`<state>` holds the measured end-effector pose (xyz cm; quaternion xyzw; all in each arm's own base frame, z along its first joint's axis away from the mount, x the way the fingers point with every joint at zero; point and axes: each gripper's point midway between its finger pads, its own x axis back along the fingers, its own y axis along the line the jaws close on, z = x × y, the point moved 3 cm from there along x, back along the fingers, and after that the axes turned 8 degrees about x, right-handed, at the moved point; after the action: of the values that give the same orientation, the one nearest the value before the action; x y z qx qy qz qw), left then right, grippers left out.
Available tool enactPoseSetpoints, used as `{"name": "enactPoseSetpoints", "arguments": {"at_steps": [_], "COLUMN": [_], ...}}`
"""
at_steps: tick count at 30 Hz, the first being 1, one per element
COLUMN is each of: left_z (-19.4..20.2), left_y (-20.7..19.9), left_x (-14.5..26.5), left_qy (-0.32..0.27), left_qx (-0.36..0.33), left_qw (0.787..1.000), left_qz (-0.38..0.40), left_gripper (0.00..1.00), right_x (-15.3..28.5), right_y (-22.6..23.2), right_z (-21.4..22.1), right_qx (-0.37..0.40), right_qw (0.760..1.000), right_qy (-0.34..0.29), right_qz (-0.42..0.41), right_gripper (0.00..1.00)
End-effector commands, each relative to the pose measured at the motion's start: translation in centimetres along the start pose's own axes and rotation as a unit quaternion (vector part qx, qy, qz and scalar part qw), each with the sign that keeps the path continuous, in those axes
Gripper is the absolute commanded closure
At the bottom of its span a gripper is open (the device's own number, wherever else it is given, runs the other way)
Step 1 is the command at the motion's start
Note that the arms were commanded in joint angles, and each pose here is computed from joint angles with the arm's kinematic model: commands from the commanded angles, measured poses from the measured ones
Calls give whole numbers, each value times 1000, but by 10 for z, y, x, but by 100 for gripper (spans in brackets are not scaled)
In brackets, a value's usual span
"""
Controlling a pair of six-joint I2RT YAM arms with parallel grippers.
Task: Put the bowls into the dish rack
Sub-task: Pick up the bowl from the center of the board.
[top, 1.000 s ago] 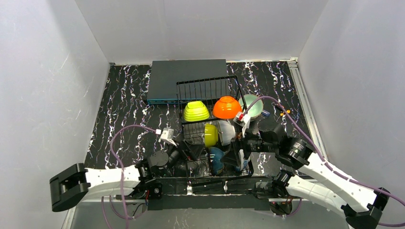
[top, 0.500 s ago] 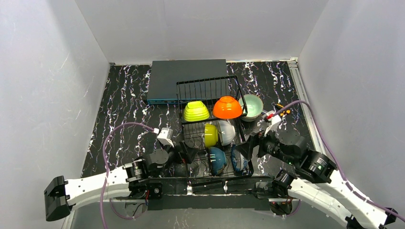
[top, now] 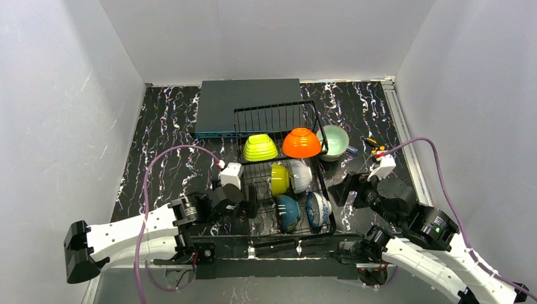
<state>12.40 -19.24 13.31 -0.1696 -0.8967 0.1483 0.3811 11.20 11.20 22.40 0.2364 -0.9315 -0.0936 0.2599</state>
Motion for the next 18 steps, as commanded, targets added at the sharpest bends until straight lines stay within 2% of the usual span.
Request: {"name": "enactPoseSetpoints", "arguments": {"at_steps": [1, 3, 8, 13, 18], "left_z": [7, 6, -4, -23, -37], "left_y": [-3, -8, -7, -14, -12], "left_x": [1, -2, 1, 13, 15], "left_qy": [36, 31, 11, -3, 14], "left_qx": [-31, -32, -17, -11, -11], "left_qw": [999, 999, 1000, 1000, 1000], "left_qz": [4, 15, 2, 18, 4], "left_gripper": [2, 2, 2, 2, 2], "right_x": [2, -2, -21, -36, -45], "right_y": [-10, -16, -11, -1, 9], "right_z": [-25, -31, -30, -30, -31], "right_qx": [4, 30, 92, 101, 102], "right_qw": [998, 995, 991, 991, 993], "right_qy": [-33, -29, 9, 21, 11], "right_qz": [55, 88, 95, 80, 54], "right_gripper": [2, 3, 3, 3, 4]}}
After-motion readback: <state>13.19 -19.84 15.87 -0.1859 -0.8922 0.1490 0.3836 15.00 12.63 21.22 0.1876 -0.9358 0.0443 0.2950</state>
